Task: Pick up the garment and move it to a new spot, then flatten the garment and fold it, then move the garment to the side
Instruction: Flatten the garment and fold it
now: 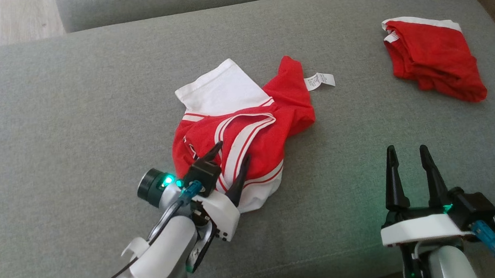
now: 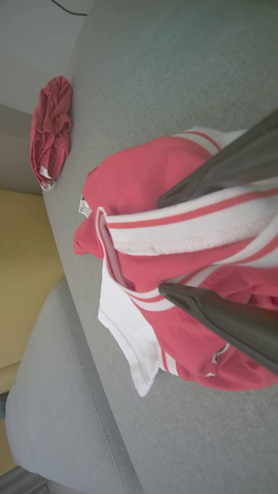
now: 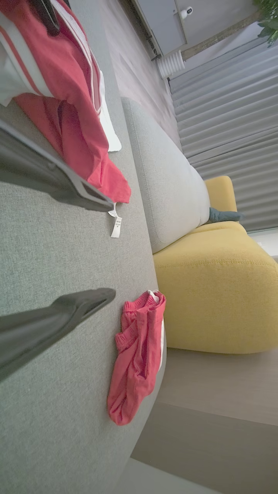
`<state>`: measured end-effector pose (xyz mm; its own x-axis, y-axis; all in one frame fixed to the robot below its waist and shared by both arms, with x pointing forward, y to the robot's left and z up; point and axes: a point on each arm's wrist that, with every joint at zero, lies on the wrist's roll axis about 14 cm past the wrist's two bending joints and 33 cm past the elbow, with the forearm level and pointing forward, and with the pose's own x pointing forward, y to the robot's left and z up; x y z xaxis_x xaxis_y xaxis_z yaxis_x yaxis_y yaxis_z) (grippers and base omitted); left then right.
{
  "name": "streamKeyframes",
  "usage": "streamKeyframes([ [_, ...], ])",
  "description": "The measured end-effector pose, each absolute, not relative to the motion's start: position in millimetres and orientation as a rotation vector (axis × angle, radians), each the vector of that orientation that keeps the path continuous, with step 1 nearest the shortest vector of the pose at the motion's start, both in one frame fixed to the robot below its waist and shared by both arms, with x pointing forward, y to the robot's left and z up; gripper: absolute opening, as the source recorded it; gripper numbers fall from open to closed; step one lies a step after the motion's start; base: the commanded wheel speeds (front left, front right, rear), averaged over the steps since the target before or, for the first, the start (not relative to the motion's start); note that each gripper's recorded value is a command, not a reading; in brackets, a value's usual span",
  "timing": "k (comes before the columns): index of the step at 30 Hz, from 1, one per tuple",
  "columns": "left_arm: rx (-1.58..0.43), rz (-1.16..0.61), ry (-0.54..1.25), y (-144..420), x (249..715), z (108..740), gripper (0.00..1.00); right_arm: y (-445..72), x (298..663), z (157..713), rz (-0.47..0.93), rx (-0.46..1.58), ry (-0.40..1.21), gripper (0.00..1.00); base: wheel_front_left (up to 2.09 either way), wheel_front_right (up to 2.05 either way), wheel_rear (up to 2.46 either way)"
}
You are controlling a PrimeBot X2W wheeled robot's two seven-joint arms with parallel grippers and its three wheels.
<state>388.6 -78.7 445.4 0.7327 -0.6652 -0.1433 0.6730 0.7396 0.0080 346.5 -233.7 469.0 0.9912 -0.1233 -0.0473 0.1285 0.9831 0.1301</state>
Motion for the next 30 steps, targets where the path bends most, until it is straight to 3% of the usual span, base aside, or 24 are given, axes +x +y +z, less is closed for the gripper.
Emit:
streamKeyframes([
  [7,0.046,-0.688,0.127,-70.3,396.8,449.6,1.00,-230.2,349.4,470.5,-0.115,0.136,0.034,1.00,0.00,0.00,0.00],
  [8,0.046,-0.688,0.127,-70.3,396.8,449.6,0.95,-230.2,349.4,470.5,-0.115,0.136,0.034,1.00,0.00,0.00,0.00],
  [11,0.044,-0.678,0.121,-67.4,398.0,451.3,0.63,-228.0,350.7,471.4,-0.107,0.137,0.031,1.00,0.00,0.00,0.00],
  [13,0.045,-0.673,0.121,-65.8,398.0,451.2,0.35,-227.0,351.4,471.9,-0.103,0.138,0.029,1.00,0.00,0.00,0.00],
  [15,0.037,-0.668,0.126,-64.7,398.1,451.1,0.00,-226.2,351.9,472.3,-0.101,0.138,0.028,1.00,0.00,0.00,0.00],
  [24,-0.012,-0.632,0.069,-61.2,406.7,474.0,0.00,-223.0,354.0,473.9,-0.090,0.140,0.023,1.00,0.00,0.00,0.00],
  [30,-0.055,-0.496,-0.072,-24.8,446.5,524.9,0.00,-220.7,357.4,474.9,-0.081,0.141,0.018,1.00,0.00,0.00,0.00],
])
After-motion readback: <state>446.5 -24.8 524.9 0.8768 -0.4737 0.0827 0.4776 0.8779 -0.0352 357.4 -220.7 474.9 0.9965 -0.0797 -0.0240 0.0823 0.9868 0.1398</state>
